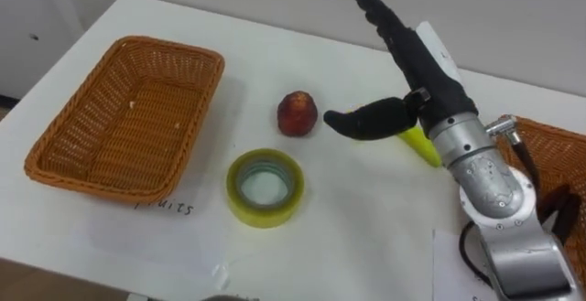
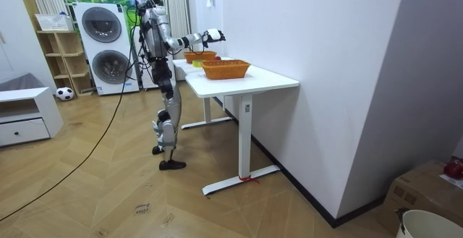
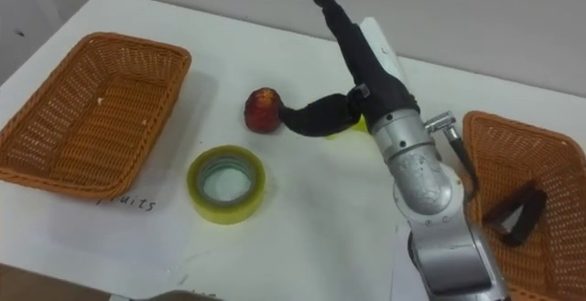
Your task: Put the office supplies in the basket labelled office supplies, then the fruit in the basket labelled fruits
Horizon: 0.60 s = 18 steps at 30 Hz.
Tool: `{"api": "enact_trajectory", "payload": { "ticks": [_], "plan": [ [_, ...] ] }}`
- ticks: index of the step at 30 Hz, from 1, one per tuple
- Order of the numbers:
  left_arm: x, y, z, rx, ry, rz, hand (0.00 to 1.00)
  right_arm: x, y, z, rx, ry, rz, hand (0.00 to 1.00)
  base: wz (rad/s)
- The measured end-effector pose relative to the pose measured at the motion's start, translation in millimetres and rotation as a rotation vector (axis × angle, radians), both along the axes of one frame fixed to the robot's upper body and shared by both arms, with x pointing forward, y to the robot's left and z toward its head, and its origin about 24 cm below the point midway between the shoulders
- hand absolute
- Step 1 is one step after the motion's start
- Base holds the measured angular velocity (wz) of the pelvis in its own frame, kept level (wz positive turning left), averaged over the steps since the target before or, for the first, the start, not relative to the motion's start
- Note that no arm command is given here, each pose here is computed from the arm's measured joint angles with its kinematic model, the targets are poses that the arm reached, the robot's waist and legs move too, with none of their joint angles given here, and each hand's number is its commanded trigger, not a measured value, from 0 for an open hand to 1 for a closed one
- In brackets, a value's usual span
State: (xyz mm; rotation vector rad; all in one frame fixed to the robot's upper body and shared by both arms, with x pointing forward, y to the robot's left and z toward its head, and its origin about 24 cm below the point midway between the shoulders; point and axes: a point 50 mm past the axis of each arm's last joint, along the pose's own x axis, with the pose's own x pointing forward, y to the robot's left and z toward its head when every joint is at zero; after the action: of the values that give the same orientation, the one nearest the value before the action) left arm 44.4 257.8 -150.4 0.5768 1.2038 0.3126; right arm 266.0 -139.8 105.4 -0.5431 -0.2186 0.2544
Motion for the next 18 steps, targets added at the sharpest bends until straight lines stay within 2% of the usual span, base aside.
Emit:
{"api": "enact_trajectory", "payload": {
  "ticks": [5,18],
  "plan": [
    [7.8,-0.1,3.5,0.005,-0.040,-0.012,0.00,3.2,-1.9,-13.9,-0.001,0.055,-0.024,0.00,0.11],
    [15.4,-8.0,2.8,-0.015,-0.063,-0.014,0.00,3.7,3.0,-22.8,-0.082,0.060,-0.038,0.00,0.02]
  ]
}}
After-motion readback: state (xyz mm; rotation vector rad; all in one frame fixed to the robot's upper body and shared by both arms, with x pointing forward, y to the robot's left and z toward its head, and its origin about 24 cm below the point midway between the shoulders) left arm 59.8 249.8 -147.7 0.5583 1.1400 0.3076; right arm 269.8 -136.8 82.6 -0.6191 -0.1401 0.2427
